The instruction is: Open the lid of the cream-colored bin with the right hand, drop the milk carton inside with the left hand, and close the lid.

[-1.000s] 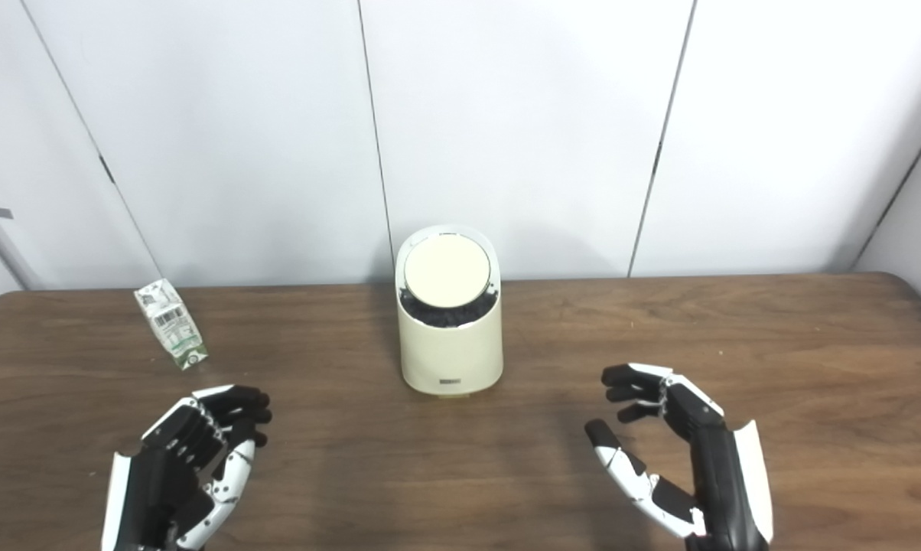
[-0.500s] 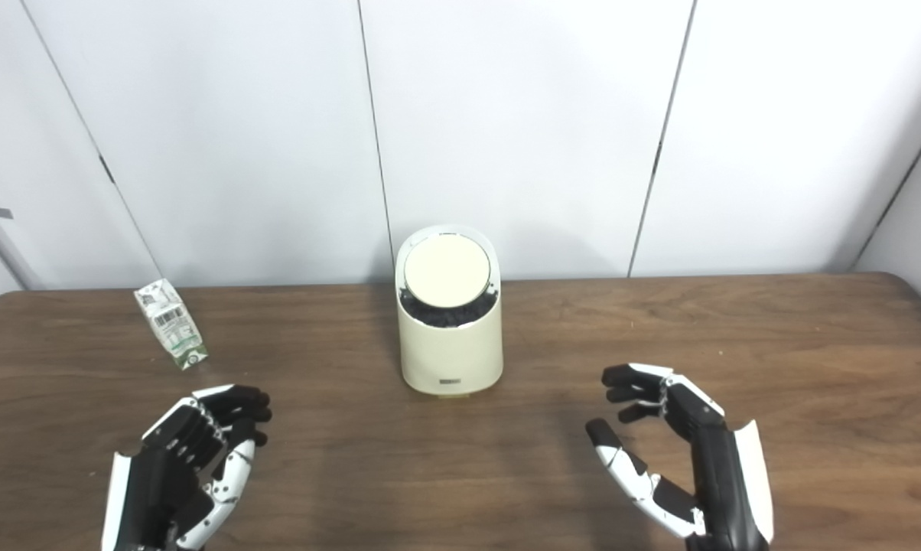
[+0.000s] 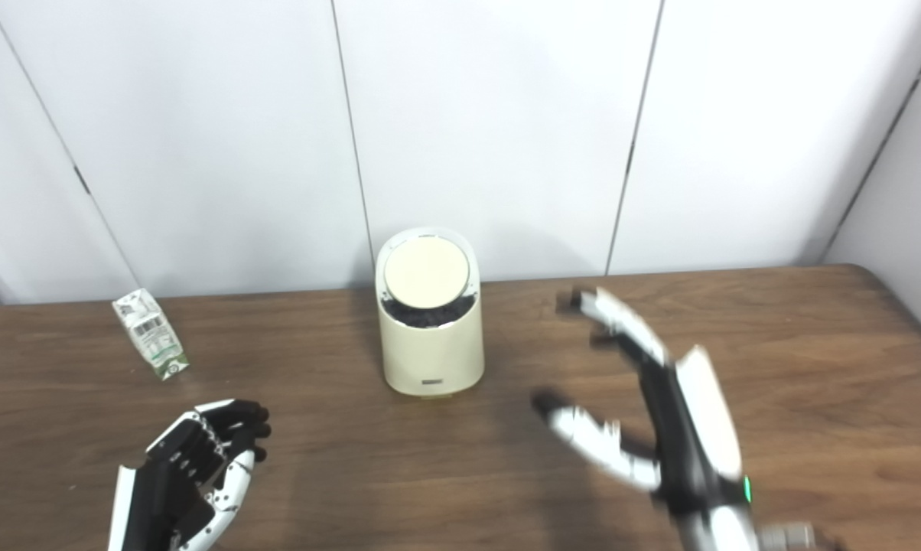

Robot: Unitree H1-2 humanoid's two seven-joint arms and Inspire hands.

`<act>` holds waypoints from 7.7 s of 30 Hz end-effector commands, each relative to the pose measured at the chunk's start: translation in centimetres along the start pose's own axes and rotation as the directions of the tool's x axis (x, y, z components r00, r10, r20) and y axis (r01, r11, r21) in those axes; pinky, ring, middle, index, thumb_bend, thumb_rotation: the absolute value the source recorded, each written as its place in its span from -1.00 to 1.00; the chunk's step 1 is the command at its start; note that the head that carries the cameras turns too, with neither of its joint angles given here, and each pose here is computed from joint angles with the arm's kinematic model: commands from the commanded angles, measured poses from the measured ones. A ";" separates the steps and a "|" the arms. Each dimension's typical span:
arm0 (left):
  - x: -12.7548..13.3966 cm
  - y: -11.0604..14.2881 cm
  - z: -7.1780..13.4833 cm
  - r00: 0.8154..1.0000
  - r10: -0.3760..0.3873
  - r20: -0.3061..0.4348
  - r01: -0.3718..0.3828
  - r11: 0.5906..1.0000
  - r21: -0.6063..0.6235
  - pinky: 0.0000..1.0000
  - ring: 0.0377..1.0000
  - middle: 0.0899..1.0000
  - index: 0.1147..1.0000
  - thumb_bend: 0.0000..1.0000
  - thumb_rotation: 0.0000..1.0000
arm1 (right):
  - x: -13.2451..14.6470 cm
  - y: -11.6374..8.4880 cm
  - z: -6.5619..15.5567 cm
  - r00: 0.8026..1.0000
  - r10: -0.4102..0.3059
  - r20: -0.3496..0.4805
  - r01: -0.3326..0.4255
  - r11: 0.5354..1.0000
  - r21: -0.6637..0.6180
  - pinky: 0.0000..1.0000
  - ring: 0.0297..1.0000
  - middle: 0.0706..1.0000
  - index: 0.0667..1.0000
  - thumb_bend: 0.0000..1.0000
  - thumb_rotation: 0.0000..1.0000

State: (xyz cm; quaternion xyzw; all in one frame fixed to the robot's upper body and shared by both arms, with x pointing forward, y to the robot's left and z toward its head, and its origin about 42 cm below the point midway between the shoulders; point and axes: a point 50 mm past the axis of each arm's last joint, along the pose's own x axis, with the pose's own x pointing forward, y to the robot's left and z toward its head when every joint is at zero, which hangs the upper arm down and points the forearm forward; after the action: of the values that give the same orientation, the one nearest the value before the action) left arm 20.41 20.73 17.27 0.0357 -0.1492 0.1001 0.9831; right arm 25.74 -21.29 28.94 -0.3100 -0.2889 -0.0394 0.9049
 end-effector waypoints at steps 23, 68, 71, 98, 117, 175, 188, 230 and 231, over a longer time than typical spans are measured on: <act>-1.1 -0.3 -0.2 1.000 -0.007 0.021 0.007 1.000 0.005 0.03 0.21 0.21 0.16 -0.55 -0.85 | 18.7 4.8 1.4 0.994 0.080 -0.071 -0.094 0.969 -0.229 0.44 0.73 0.79 0.72 0.52 0.19; -1.6 -0.9 0.6 1.000 0.005 0.031 -0.006 1.000 0.021 0.03 0.18 0.18 0.15 -0.56 -0.90 | 17.9 11.5 -5.3 0.954 0.179 -0.242 -0.272 0.856 -0.439 0.70 0.79 0.80 0.70 0.93 -0.47; -1.6 -0.9 0.6 0.999 0.004 0.035 -0.005 1.000 0.025 0.02 0.18 0.18 0.15 -0.55 -0.88 | 17.6 11.6 -5.4 0.954 0.178 -0.241 -0.273 0.849 -0.452 0.71 0.80 0.81 0.70 0.95 -0.54; -1.4 -0.7 0.4 0.999 -0.019 0.030 0.017 0.999 0.038 0.02 0.17 0.19 0.15 -0.57 -0.84 | 17.7 9.6 -3.2 0.961 0.173 -0.215 -0.244 0.898 -0.367 0.77 0.86 0.86 0.76 0.78 0.83; -1.3 -0.5 0.1 0.999 -0.025 0.033 0.024 0.999 0.035 0.01 0.18 0.18 0.14 -0.57 -0.96 | 10.6 3.4 1.2 0.998 -0.019 -0.062 0.010 0.989 -0.151 0.58 0.82 0.87 0.79 0.94 0.81; 14.2 13.2 3.3 0.992 0.106 0.068 -0.121 0.945 0.303 0.74 0.83 0.87 0.95 0.92 -0.28 | -11.7 -1.8 -16.3 0.952 -0.183 -0.246 0.234 0.952 0.198 0.07 0.30 0.34 0.28 -0.47 -0.04; 15.8 12.9 0.0 0.987 0.146 0.060 -0.158 0.908 0.389 0.78 0.77 0.75 0.84 0.95 -0.30 | -11.9 -3.6 -17.6 0.949 -0.179 -0.261 0.222 0.964 0.147 0.10 0.28 0.30 0.25 -0.54 0.04; 25.2 13.9 -3.8 0.901 0.208 -0.381 0.093 0.765 0.638 0.33 0.74 0.92 0.94 1.00 -0.44 | -13.2 -3.1 -16.0 0.963 -0.140 -0.230 0.168 0.980 0.108 0.09 0.29 0.29 0.26 -0.56 -0.17; 25.3 13.8 -3.8 0.900 0.207 -0.384 0.096 0.765 0.637 0.34 0.75 0.91 0.94 1.00 -0.45 | -13.3 -3.1 -15.9 0.963 -0.140 -0.230 0.170 0.979 0.112 0.09 0.29 0.30 0.25 -0.56 -0.16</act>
State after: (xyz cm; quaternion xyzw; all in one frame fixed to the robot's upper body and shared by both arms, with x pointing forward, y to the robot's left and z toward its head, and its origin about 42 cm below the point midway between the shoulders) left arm 41.14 39.20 19.74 0.3397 0.1364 0.1748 0.9140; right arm 22.98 -34.61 13.78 -0.2234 -0.2110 -0.1312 0.9425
